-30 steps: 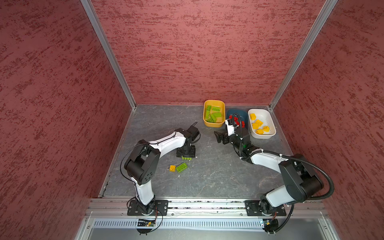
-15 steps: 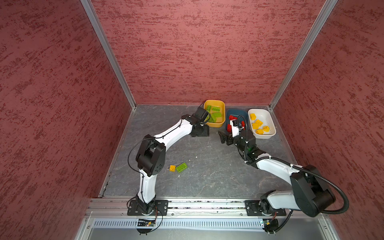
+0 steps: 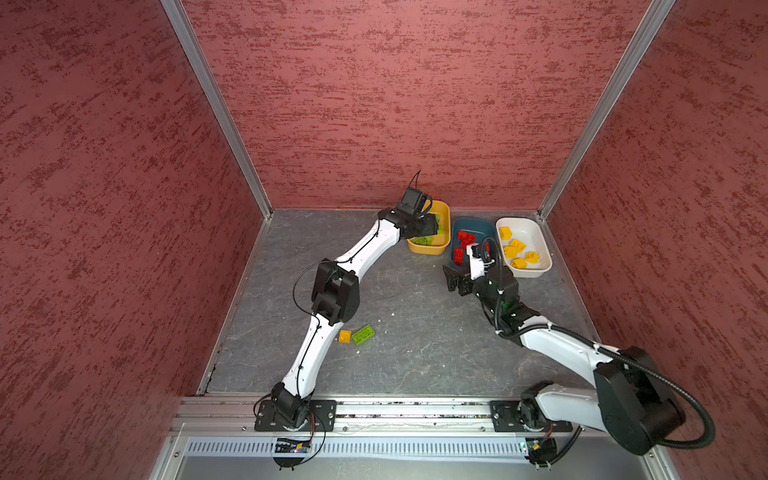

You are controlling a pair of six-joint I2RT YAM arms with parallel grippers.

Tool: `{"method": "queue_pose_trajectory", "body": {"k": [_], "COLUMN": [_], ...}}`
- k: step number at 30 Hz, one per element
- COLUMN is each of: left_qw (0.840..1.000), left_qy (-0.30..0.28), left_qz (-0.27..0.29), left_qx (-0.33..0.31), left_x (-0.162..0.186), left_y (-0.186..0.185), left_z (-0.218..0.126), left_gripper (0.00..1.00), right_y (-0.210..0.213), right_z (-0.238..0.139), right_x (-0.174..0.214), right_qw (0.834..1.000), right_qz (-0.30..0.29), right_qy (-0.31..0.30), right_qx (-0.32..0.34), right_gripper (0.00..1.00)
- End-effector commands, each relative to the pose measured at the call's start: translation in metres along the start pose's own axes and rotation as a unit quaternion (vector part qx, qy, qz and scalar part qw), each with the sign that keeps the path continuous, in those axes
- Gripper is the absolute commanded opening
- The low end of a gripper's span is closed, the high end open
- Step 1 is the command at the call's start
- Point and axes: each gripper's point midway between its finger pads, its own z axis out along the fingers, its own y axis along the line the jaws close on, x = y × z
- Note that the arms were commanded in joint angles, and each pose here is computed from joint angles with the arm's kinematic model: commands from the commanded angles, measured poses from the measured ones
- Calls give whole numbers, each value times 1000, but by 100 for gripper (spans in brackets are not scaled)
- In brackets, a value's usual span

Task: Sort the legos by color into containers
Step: 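Carry the green brick with the left gripper over the yellow tub, then open the left gripper to drop the green brick into the yellow tub, then lower the left gripper onto the last green brick and grasp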

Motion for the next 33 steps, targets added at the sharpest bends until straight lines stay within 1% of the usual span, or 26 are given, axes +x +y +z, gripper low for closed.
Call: {"method": "queue_pose_trajectory", "body": {"k": [1,2,4,5,6,10,12,14,17,19,21,24,27,29,30,33], "left_qw": [999,999,998,998,998,998,997,996,993,987,979,967,948,936,929,911], "left_qy": [-14,-12,-10,-9,-9,-10,-5,4,33,49,79,117,165,197,222,286], "left_qz": [-11,-6,7,17,26,63,74,83,110,141,173,201,225,224,213,193], "left_qx": [43,50,60,63,58,7,-17,-28,-32,-52,-73,-106,-153,-186,-205,-228], "left_x": [-17,-18,-18,-19,-19,-19,-15,-8,19,41,69,105,142,165,180,222], "left_y": [-7,-9,-14,-16,-15,-4,6,12,20,33,49,73,95,110,121,143], "left_z": [9,11,11,8,5,-13,-23,-35,-55,-71,-90,-124,-151,-165,-172,-185], "left_gripper": [62,64,70,76,84,99,100,100,100,100,100,100,100,100,100,100], "right_y": [-6,-7,-8,-8,-7,-2,1,3,0,-7,-17,-32,-43,-45,-45,-44], "right_z": [-6,-7,-8,-8,-9,-7,-5,-3,0,0,0,1,3,5,7,9], "right_x": [1,1,1,1,1,0,-2,-4,-6,-6,-5,-5,-5,-8,-9,-14], "right_qw": [1000,1000,1000,1000,1000,1000,1000,1000,1000,1000,999,995,991,990,990,990], "right_qz": [-14,-16,-18,-19,-20,-23,-22,-23,-23,-18,-11,-7,-4,-2,0,15], "right_qy": [2,2,3,3,5,8,7,6,5,4,2,-1,-2,-1,-1,-8], "right_qx": [19,22,24,24,23,9,0,-5,5,24,53,96,130,139,139,137], "right_gripper": [99,99,99,99,99,99,99,99,99,99,99,99,99,99,99,99]}}
